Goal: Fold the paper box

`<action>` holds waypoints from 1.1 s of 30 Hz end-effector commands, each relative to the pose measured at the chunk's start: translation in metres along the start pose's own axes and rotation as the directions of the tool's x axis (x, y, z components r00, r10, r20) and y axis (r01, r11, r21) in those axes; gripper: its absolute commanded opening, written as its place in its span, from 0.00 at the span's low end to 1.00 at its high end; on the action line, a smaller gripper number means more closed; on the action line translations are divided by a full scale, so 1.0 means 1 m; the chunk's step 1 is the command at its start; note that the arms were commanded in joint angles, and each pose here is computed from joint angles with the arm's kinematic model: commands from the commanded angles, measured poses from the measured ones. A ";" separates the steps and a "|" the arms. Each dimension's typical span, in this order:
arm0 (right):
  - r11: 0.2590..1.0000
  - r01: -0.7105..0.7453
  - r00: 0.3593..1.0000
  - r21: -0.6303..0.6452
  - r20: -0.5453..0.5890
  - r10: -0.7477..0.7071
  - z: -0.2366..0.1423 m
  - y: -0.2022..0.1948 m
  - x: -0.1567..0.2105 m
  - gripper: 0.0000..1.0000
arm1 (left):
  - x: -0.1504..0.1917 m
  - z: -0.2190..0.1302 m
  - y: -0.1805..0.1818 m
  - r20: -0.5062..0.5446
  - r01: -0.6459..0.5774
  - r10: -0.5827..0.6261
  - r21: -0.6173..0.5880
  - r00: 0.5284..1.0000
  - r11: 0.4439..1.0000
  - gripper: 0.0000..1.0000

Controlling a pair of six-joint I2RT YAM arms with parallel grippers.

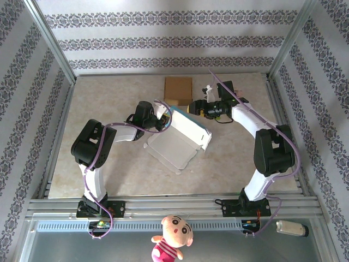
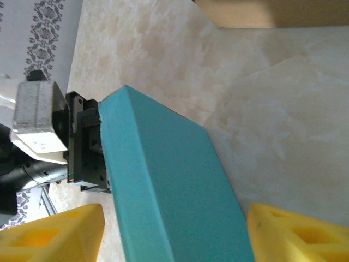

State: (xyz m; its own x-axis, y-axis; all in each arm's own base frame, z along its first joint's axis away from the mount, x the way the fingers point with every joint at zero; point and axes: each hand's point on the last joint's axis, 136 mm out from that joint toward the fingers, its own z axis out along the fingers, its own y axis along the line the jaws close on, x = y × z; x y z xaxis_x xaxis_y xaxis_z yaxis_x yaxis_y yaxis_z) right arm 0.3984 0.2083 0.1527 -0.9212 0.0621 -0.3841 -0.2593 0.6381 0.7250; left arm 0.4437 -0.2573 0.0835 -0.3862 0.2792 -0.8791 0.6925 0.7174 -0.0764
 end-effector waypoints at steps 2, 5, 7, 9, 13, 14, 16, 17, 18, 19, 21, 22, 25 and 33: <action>1.000 -0.014 0.997 -0.010 -0.070 0.013 0.019 -0.008 0.017 0.62 | -0.014 -0.002 -0.004 0.053 -0.037 0.036 0.018 0.998 0.999 0.01; 1.000 -0.011 0.995 -0.017 -0.094 0.010 0.025 -0.008 0.023 0.60 | -0.013 -0.002 -0.001 0.041 -0.033 0.033 0.007 0.999 0.999 0.03; 1.000 -0.008 0.995 -0.010 -0.100 0.007 0.026 -0.009 0.025 0.61 | -0.012 -0.001 -0.001 0.035 -0.033 0.033 0.007 0.999 0.999 0.04; 1.000 -0.005 0.995 -0.008 -0.098 0.004 0.026 -0.007 0.025 0.62 | -0.012 0.000 0.000 0.034 -0.029 0.029 0.004 0.999 1.000 0.05; 1.000 0.011 0.996 -0.016 -0.085 -0.013 0.021 0.000 0.021 0.66 | -0.013 0.000 0.000 0.033 -0.026 0.026 0.003 0.999 1.000 0.05; 1.000 0.014 0.996 -0.020 -0.083 -0.016 0.020 0.002 0.021 0.67 | -0.013 0.000 0.000 0.033 -0.024 0.024 0.002 0.999 1.000 0.05; 0.999 0.017 0.996 -0.030 -0.083 -0.019 0.018 0.006 0.020 0.70 | -0.013 0.001 0.000 0.034 -0.024 0.024 0.003 0.999 1.000 0.05; 0.999 0.018 0.997 -0.036 -0.080 -0.021 0.017 0.007 0.019 0.72 | -0.013 0.001 0.001 0.035 -0.021 0.021 0.003 0.999 1.000 0.05; 0.999 0.015 0.997 -0.040 -0.076 -0.018 0.016 0.009 0.018 0.73 | -0.013 0.001 0.001 0.037 -0.020 0.020 0.004 0.999 1.000 0.05; 0.999 0.009 0.997 -0.046 -0.073 -0.013 0.015 0.010 0.017 0.74 | -0.013 0.001 0.000 0.036 -0.019 0.019 0.005 0.999 1.000 0.05; 0.998 -0.001 0.998 -0.059 -0.058 -0.003 0.012 0.015 0.012 0.75 | -0.012 0.001 0.000 0.035 -0.019 0.018 0.008 0.999 1.000 0.05; 0.998 -0.006 0.999 -0.068 -0.044 0.003 0.009 0.017 0.008 0.75 | -0.012 0.001 0.000 0.036 -0.021 0.021 0.007 0.999 1.000 0.05; 0.997 -0.005 1.000 -0.078 -0.015 0.004 0.004 0.023 -0.001 0.78 | -0.013 0.000 -0.001 0.041 -0.024 0.023 0.008 0.999 1.000 0.05; 0.997 -0.030 0.998 -0.072 -0.061 0.026 0.017 0.013 0.007 0.76 | -0.016 0.000 -0.002 0.051 -0.020 0.020 0.013 0.998 1.000 0.05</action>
State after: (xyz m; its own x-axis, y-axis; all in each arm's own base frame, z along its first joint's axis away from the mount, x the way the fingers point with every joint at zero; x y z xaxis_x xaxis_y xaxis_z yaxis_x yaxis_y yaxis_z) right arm 0.3930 0.2264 0.1481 -0.9415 0.0402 -0.3345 -0.2467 0.5938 0.7658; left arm 0.4437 -0.2566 0.0825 -0.3899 0.2809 -0.8770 0.6899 0.7199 -0.0761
